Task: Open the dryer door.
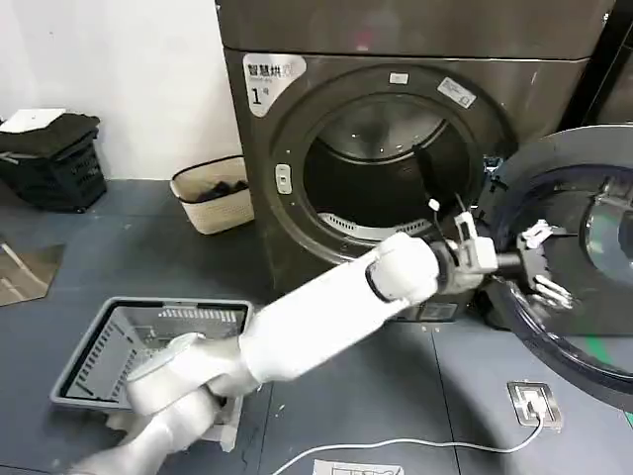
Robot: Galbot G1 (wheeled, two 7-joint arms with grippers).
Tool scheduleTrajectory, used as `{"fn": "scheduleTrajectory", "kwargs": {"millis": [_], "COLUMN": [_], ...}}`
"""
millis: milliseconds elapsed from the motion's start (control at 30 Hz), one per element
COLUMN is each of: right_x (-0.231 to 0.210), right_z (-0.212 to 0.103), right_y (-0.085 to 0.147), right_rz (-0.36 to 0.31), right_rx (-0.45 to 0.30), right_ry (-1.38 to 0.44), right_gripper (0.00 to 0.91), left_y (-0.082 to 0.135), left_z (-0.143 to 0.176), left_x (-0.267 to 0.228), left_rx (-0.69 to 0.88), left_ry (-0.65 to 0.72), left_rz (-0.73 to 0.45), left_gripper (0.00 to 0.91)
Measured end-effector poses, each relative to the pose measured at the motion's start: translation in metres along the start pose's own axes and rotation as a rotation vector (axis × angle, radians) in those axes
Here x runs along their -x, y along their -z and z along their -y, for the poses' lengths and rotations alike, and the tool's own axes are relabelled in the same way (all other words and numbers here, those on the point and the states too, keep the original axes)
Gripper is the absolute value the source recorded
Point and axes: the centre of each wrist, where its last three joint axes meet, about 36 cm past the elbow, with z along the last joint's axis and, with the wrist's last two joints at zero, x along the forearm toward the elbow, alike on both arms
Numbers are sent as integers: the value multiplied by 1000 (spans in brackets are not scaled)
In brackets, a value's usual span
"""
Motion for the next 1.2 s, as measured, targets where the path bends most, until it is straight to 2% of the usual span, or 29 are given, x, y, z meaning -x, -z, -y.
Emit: {"fn": "scheduleTrajectory", "kwargs": {"millis": [167, 367, 600, 833, 967, 1200], "right_x": [0, 0, -2, -4, -4, -4], "right_z": [1, 0, -1, -2, 0, -1], "right_y": [-2, -5, -14, -24, -28, -28], "right_rz": [-10, -18, -49, -101, -119, -154], "right_rx": [4, 5, 10, 29, 30, 88], "right_ry": [3, 11, 22, 44, 54, 103], "right_gripper": [907, 907, 907, 907, 907, 907], "left_y": [-16, -24, -26, -26, -34, -32], "left_z": [5, 12, 16, 16, 21, 35], "left_x": [-67, -134, -189, -258, -300, -361], "left_rx": [-10, -53, -265, -535, -654, -806], "left_ry": [44, 151, 327, 548, 694, 876], "left_rz": [-41, -130, -261, -435, -528, -710], "left_gripper": [907, 907, 907, 907, 907, 907]}}
